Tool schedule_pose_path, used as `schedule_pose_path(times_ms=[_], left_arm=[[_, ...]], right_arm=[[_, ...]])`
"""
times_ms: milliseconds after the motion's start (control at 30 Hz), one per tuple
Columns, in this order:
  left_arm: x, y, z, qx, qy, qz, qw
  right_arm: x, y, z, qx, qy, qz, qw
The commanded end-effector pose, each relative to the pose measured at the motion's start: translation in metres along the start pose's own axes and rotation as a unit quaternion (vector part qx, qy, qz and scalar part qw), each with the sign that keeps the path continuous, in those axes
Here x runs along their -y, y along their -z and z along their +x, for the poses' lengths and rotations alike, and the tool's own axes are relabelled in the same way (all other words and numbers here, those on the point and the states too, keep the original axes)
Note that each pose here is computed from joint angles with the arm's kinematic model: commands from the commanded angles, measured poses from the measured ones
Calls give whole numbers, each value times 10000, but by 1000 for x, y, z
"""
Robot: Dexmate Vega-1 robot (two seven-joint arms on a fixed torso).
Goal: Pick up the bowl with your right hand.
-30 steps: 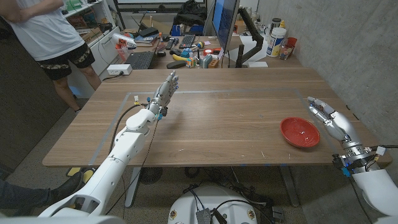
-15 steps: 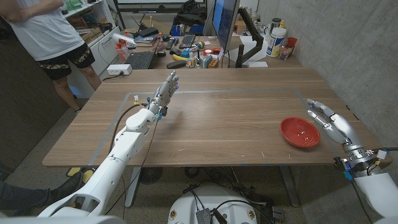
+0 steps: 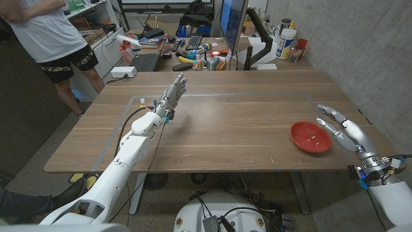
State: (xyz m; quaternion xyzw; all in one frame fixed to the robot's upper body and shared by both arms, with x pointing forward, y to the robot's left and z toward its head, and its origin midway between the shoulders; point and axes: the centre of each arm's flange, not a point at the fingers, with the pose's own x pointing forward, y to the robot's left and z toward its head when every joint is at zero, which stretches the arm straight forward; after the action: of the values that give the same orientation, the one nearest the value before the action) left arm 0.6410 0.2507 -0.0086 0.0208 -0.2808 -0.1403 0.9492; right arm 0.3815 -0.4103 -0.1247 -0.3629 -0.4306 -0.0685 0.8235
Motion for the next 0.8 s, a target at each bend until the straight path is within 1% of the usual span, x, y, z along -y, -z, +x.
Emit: schedule_pose_path(times_ms=[33, 367, 600, 800], left_arm=[[0, 0, 0, -11, -25, -12, 10000], [2, 2, 3, -42, 9, 1, 10000], [4, -2, 5, 9, 17, 35, 10000], [6, -5, 6, 37, 25, 63, 10000]], right_arm=[[0, -3, -3, 9, -157, -328, 9993], [0, -6, -9, 18, -171, -560, 9983], [0, -7, -14, 4, -169, -701, 9974], [-1, -8, -19, 30, -200, -969, 9951]])
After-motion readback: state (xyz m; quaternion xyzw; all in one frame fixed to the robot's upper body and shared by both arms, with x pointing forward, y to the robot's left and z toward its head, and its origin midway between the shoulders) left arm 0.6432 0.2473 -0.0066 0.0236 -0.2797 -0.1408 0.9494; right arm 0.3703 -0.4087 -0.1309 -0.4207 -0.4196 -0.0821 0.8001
